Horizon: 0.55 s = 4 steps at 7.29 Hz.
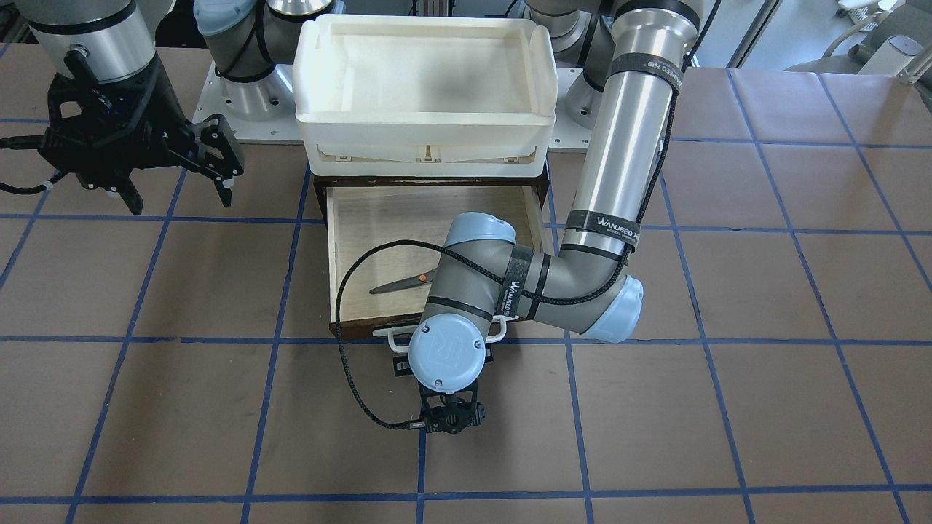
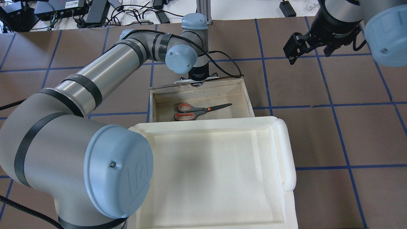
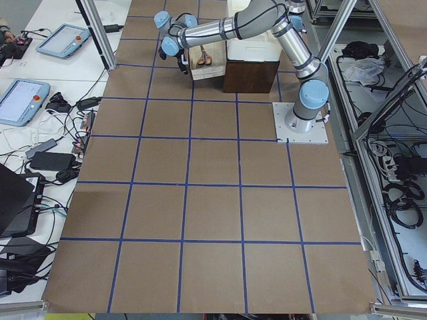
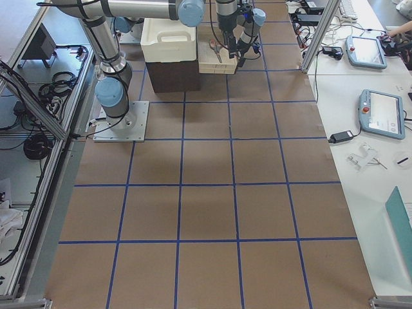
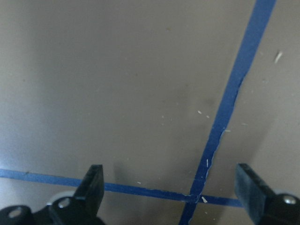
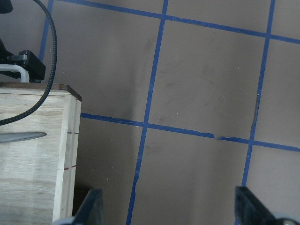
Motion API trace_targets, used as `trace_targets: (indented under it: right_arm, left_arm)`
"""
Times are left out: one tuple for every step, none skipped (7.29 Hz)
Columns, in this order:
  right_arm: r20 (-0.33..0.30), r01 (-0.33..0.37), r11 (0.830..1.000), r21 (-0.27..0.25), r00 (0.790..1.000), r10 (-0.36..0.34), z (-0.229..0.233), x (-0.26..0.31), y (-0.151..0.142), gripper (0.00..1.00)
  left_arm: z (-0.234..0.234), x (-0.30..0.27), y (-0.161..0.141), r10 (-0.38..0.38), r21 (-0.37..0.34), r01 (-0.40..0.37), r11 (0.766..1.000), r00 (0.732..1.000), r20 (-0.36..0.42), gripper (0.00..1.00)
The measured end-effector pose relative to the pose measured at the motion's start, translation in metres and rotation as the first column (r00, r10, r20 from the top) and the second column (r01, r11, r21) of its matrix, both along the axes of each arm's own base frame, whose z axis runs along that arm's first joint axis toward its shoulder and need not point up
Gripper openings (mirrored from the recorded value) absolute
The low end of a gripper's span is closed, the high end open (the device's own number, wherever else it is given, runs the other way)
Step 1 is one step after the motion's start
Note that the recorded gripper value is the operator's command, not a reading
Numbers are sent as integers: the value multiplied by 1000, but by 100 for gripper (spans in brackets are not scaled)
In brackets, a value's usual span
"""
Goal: Put scissors in drawer and close it
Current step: 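Reach the left gripper over the drawer toward its white handle, then push the drawer front with the left gripper away from the robot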
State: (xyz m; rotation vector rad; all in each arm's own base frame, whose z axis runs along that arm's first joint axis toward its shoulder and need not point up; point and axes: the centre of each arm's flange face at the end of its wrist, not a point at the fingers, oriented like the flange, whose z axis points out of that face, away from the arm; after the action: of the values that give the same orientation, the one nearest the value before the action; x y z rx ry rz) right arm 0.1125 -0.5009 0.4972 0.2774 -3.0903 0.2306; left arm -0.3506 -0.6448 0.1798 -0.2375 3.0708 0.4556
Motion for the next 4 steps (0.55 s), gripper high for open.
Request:
trace_targets:
  right_arm:
    - [0, 0, 1000, 0, 1000, 0, 0, 0, 0, 100]
    - [0, 0, 1000, 0, 1000, 0, 0, 0, 0, 100]
    - [0, 0, 1000, 0, 1000, 0, 0, 0, 0, 100]
    - [0, 0, 1000, 0, 1000, 0, 0, 0, 0, 100]
  left_arm:
    - [7, 0, 1, 0, -3, 0, 1000, 1000, -2, 100]
    - [13, 1, 1, 2, -9, -2, 1000, 1000, -6, 100]
    - [18, 2, 0, 4, -15, -4, 1000, 1000, -9, 100]
    - [23, 2, 0, 6, -20, -7, 1000, 1000, -15, 100]
